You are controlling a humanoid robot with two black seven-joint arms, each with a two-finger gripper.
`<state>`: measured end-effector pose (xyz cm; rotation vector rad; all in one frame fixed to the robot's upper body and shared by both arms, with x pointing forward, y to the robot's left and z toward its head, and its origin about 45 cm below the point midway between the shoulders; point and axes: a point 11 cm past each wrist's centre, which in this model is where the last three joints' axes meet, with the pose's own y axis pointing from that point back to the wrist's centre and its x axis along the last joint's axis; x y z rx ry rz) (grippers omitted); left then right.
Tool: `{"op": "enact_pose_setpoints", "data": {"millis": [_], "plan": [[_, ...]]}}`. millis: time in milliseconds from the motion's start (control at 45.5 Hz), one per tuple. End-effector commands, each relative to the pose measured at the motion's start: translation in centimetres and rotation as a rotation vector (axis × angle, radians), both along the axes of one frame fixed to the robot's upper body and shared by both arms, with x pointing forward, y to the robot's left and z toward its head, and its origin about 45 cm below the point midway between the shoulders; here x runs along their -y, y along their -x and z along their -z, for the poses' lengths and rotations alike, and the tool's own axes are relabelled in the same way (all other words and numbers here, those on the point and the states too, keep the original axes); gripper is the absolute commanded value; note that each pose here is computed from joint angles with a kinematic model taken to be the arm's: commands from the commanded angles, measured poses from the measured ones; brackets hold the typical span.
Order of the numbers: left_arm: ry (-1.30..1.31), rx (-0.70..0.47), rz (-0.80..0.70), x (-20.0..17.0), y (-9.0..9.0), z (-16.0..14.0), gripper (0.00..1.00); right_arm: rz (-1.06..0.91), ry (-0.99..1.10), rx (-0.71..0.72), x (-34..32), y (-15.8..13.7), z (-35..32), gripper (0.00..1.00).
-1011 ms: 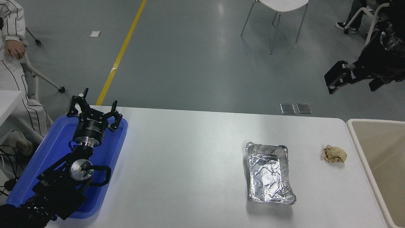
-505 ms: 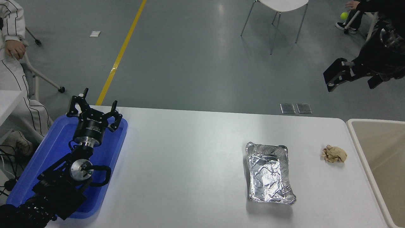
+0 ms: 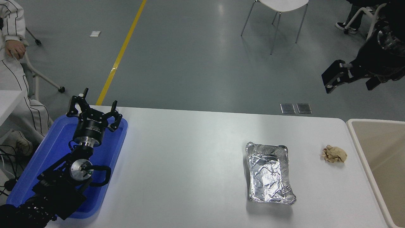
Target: Pick up foil plate and place in dustbin
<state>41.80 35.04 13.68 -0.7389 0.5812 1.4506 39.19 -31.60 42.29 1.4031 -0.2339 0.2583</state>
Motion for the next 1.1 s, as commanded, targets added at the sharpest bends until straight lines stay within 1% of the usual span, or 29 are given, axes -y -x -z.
{"op": "enact_pose_setpoints", "data": {"millis": [0,220,374,571,703,901,1077], "plan": [[-0.002,-0.001,-0.002,-0.1,0.0,0.0,1.00,0.001,-0.006,-0.020,0.0,0.1,0.8,1.00],[0.000,0.001,-0.001,0.0,0.0,0.0,1.00,0.014,-0.052,-0.100,-0.5,0.5,4.4,1.00],[0.001,0.001,0.001,0.0,0.0,0.0,1.00,0.006,-0.122,-0.199,-1.5,1.1,9.4,1.00],[0.001,0.001,0.001,0.0,0.0,0.0,1.00,0.018,-0.178,-0.277,-2.0,2.3,12.9,0.99],[0.002,0.003,0.001,0.1,0.0,0.0,1.00,0.028,-0.193,-0.140,-1.7,1.4,16.2,1.00],[0.002,0.003,0.001,0.1,0.0,0.0,1.00,0.062,-0.221,-0.100,-1.2,2.9,22.5,1.00],[0.001,0.001,0.001,0.0,0.0,0.0,1.00,0.088,-0.237,-0.040,-1.5,2.8,26.3,1.00]]}}
